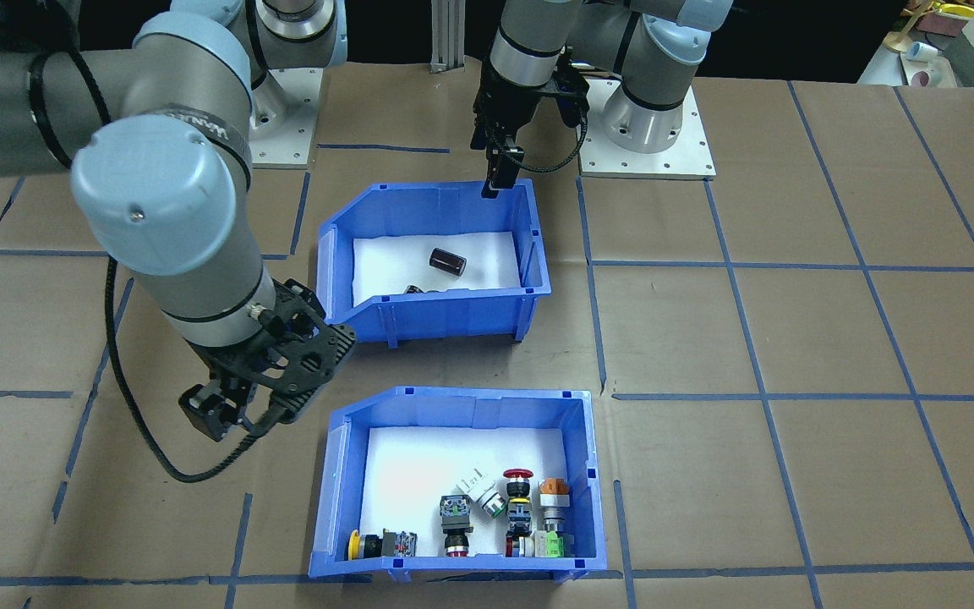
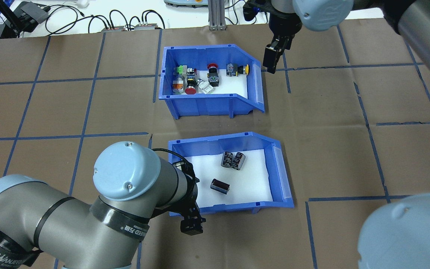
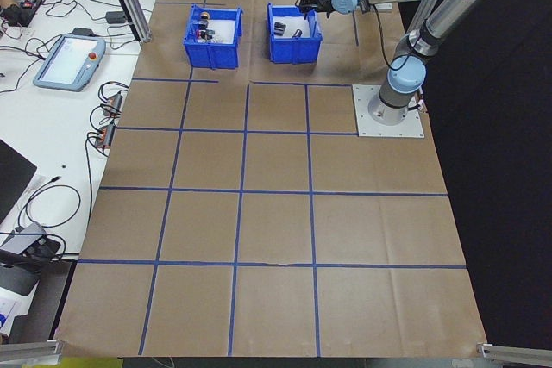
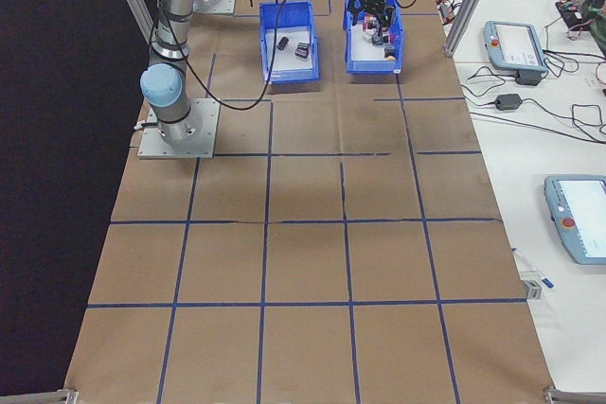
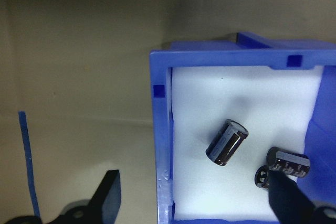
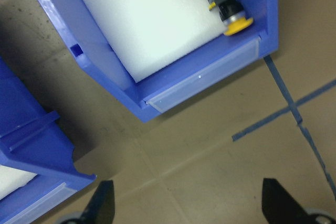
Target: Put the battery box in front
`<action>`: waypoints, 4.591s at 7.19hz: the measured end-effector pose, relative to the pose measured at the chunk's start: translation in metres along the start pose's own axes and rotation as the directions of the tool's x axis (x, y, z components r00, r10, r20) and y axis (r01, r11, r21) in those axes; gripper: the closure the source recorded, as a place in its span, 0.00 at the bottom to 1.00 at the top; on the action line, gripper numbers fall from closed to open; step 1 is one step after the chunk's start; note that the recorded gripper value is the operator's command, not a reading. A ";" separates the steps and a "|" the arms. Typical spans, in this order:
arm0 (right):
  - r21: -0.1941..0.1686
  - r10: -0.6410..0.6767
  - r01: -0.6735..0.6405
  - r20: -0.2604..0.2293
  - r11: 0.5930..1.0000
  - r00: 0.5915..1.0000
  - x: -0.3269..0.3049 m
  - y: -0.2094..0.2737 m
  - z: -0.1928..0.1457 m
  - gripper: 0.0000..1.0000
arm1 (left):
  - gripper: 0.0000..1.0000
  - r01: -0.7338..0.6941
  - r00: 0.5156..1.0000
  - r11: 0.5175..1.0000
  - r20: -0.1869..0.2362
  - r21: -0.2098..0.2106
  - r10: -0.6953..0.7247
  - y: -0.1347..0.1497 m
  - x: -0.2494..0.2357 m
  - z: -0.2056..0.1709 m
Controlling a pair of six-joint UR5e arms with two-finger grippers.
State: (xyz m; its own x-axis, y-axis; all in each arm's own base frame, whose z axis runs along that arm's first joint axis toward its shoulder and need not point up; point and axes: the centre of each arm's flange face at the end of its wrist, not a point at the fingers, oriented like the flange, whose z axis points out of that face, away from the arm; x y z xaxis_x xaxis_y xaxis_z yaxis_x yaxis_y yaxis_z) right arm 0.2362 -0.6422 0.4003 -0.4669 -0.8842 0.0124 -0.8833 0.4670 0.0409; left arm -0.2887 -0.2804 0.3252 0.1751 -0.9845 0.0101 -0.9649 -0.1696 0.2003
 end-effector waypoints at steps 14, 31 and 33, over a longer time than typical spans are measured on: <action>0.037 -0.491 0.490 0.013 0.871 0.871 -0.122 -0.164 0.135 0.64 | 1.00 -0.086 0.994 0.994 -0.057 0.060 0.090 0.034 -0.004 0.065; -0.040 -0.466 0.464 -0.071 0.885 0.882 0.105 0.183 -0.004 0.98 | 1.00 -0.170 0.983 0.984 -0.061 0.047 0.173 -0.117 0.180 -0.016; -0.033 -0.473 0.472 -0.051 0.881 0.879 0.101 0.241 -0.004 0.98 | 1.00 -0.203 0.978 0.978 -0.044 0.043 0.205 -0.083 0.234 -0.002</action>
State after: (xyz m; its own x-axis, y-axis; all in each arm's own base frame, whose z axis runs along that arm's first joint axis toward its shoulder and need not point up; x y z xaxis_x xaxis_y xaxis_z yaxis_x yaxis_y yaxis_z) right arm -0.0233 -0.6187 0.4149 0.0098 -0.9990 0.0429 -0.9972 -0.0065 0.0750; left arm -0.1670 -0.4962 0.3124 -0.0177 -0.9954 0.0944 -0.9879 0.0320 0.1518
